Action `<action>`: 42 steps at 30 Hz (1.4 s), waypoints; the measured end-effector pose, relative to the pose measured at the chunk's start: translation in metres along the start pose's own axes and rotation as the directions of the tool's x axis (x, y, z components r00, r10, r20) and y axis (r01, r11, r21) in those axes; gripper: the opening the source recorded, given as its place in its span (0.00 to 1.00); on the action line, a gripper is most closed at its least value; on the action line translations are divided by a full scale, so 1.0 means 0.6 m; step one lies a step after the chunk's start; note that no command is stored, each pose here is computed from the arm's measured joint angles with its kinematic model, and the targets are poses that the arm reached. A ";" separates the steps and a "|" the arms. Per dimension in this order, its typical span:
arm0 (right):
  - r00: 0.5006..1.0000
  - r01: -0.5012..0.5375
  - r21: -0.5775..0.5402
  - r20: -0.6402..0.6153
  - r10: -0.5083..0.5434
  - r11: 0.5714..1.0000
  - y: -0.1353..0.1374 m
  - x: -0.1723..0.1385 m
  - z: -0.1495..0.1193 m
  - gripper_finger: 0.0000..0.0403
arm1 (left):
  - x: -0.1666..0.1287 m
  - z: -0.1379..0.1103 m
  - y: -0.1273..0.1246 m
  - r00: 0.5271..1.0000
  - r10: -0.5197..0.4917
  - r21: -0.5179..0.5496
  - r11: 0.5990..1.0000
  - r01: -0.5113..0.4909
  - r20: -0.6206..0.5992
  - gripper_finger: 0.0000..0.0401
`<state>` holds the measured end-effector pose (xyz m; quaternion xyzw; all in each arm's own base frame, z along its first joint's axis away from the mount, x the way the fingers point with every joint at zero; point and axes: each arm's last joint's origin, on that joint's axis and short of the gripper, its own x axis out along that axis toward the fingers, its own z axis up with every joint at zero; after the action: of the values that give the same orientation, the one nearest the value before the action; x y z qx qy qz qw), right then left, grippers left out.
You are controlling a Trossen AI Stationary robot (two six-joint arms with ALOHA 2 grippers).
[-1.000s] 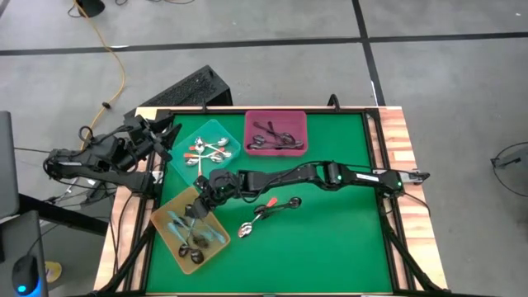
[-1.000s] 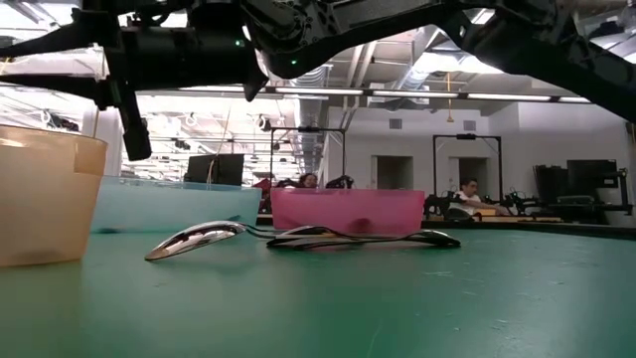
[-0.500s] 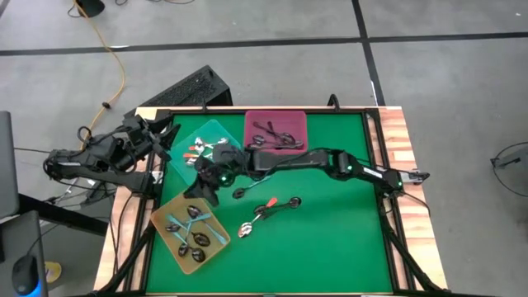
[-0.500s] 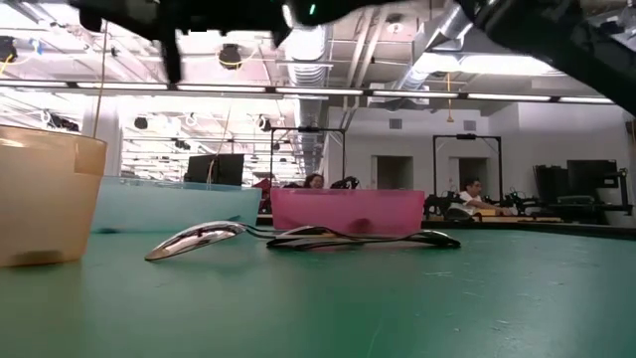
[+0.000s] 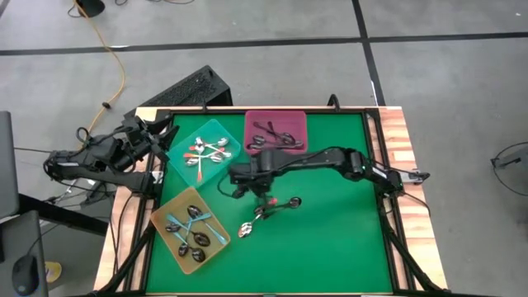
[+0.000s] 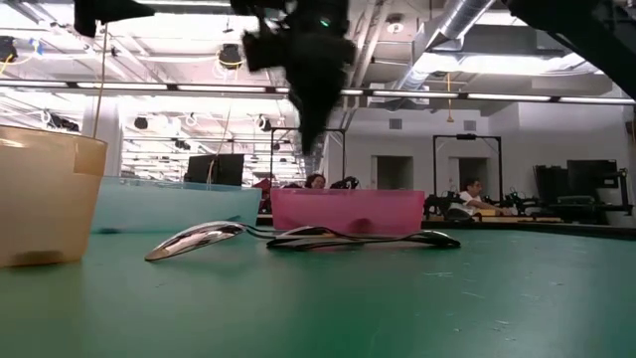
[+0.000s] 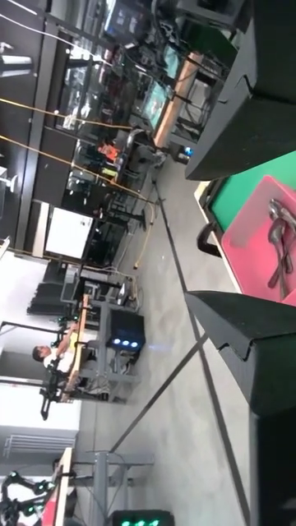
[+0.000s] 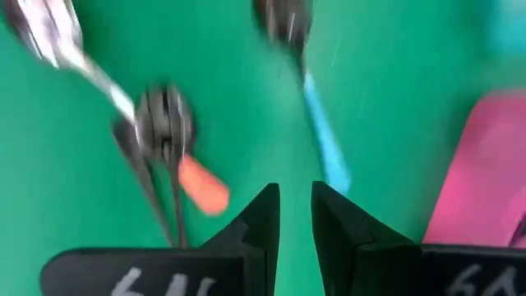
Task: Sort silverware by color (type)
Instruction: Put the black spoon into the pink bin
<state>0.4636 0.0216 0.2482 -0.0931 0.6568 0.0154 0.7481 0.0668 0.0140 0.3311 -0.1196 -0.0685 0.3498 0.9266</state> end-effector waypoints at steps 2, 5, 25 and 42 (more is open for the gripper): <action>0.998 -0.002 0.012 -0.067 0.003 1.000 0.005 0.010 -0.011 0.20 | 0.000 -0.001 0.000 1.000 0.001 -0.001 1.000 -0.001 -0.004 0.55; 0.993 -0.001 0.042 -0.119 0.006 0.999 0.019 0.015 -0.031 0.20 | 0.000 -0.003 0.001 1.000 0.002 0.008 1.000 -0.002 -0.012 0.55; 0.982 -0.070 0.131 0.184 0.045 0.989 0.099 0.090 -0.200 0.23 | 0.000 -0.007 0.002 1.000 0.006 0.006 1.000 -0.006 -0.030 0.55; 0.974 -0.076 -0.002 0.212 0.074 0.997 0.113 0.116 -0.190 0.50 | -0.001 -0.016 0.005 0.997 0.033 -0.008 0.999 -0.034 -0.073 0.55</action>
<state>0.3518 0.0631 0.1576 -0.0637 0.5763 0.0513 0.8131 0.0666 0.0143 0.3208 -0.1376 -0.0343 0.3604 0.9219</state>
